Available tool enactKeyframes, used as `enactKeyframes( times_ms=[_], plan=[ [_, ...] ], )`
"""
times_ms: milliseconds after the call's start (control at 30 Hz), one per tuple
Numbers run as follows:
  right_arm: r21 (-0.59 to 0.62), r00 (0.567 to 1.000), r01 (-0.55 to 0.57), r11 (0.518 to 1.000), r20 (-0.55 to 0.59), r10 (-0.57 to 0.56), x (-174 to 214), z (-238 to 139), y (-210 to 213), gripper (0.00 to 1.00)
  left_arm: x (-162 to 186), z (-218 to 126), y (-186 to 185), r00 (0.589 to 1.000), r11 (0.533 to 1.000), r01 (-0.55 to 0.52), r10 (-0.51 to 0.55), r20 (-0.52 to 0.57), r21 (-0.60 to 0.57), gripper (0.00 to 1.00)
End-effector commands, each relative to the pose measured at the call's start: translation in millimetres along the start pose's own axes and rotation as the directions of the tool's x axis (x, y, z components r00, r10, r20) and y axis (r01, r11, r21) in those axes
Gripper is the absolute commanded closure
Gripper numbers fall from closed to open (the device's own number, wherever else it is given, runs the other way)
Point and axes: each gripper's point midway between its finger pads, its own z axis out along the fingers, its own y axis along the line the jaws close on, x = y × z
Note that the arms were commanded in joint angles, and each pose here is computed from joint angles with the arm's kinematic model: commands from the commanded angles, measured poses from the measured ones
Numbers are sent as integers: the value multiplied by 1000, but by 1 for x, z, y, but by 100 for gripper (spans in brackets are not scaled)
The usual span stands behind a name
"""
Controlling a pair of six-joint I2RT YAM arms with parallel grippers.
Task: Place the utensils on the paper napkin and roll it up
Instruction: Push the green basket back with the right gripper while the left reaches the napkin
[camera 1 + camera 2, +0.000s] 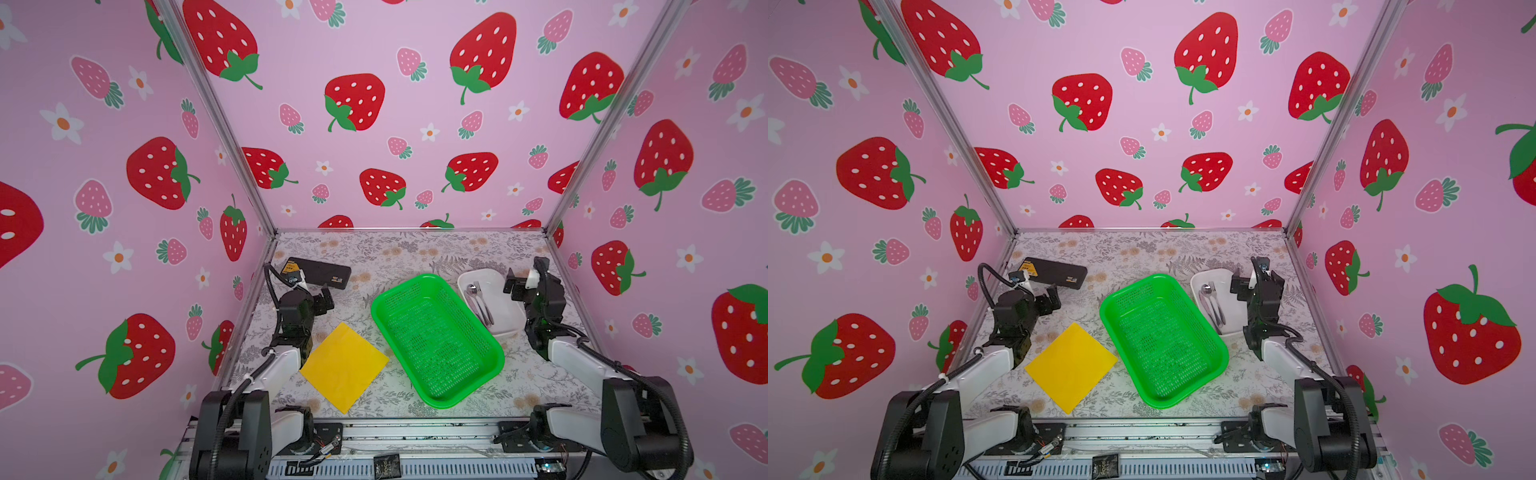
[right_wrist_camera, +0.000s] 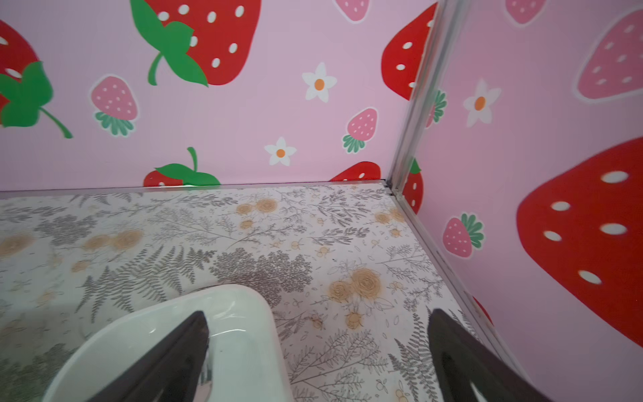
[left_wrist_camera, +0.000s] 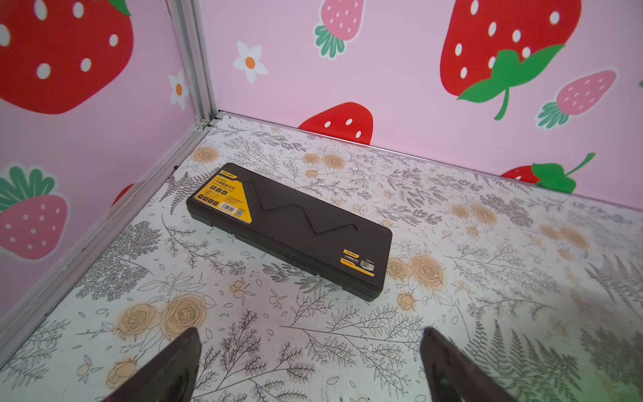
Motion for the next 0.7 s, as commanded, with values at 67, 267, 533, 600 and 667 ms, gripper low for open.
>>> enactKeyframes(
  times_ms=[67, 267, 533, 600, 667],
  plan=[
    [-473, 946, -225, 852, -316, 74, 17, -20, 92, 22, -2, -18, 7, 936, 942, 334, -335, -106, -22, 1],
    [-554, 829, -330, 764, -557, -46, 54, -47, 135, 41, 3, -37, -64, 847, 811, 498, -378, -373, 308, 7],
    [-593, 676, -240, 769, -671, -306, 109, -82, 163, 56, 54, -68, -112, 767, 804, 478, -186, -614, 354, 12],
    [-593, 644, -212, 777, -683, -345, 120, -84, 165, 58, 59, -72, -118, 768, 807, 465, -163, -619, 364, 12],
    [-592, 626, -192, 783, -688, -366, 125, -83, 166, 63, 61, -74, -120, 770, 813, 456, -155, -619, 363, 12]
  ],
)
